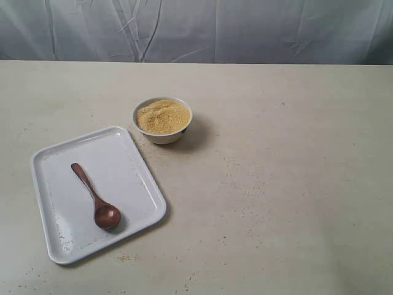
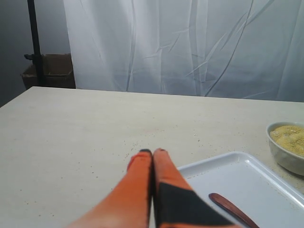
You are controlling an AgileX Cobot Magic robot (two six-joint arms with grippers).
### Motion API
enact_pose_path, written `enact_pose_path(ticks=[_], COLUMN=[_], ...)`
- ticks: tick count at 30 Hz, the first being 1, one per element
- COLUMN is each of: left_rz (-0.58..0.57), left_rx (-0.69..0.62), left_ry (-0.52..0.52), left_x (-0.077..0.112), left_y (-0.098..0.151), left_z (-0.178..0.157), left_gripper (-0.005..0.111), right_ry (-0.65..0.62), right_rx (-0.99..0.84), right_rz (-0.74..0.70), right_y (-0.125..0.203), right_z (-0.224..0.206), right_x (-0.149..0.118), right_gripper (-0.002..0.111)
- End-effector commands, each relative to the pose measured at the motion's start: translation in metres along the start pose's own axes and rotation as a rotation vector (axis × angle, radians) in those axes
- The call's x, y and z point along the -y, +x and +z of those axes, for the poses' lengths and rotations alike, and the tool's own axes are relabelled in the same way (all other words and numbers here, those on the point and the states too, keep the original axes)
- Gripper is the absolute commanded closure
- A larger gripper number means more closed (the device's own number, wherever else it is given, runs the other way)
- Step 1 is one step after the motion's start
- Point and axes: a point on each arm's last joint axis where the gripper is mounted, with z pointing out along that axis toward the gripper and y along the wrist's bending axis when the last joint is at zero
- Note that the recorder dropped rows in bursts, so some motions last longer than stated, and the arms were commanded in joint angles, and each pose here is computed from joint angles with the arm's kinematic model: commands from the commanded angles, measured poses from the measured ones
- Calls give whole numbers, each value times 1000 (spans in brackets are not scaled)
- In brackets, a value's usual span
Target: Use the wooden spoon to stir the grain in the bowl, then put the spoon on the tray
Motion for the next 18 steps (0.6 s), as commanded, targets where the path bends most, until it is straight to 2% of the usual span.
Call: enact_pose_path(ticks=[1,18], left_rz=[-1,-1], left_rx=[11,11], left_ry=[-4,-4], left_x=[0,0], left_y=[0,0], left_z=[0,0], left_gripper=[107,107], right_ry=[-5,51], right_rx=[-45,-61], right_rz=[-6,5], right_y=[29,30], right_z=[2,2], right_x=[-2,1], right_gripper=[108,108])
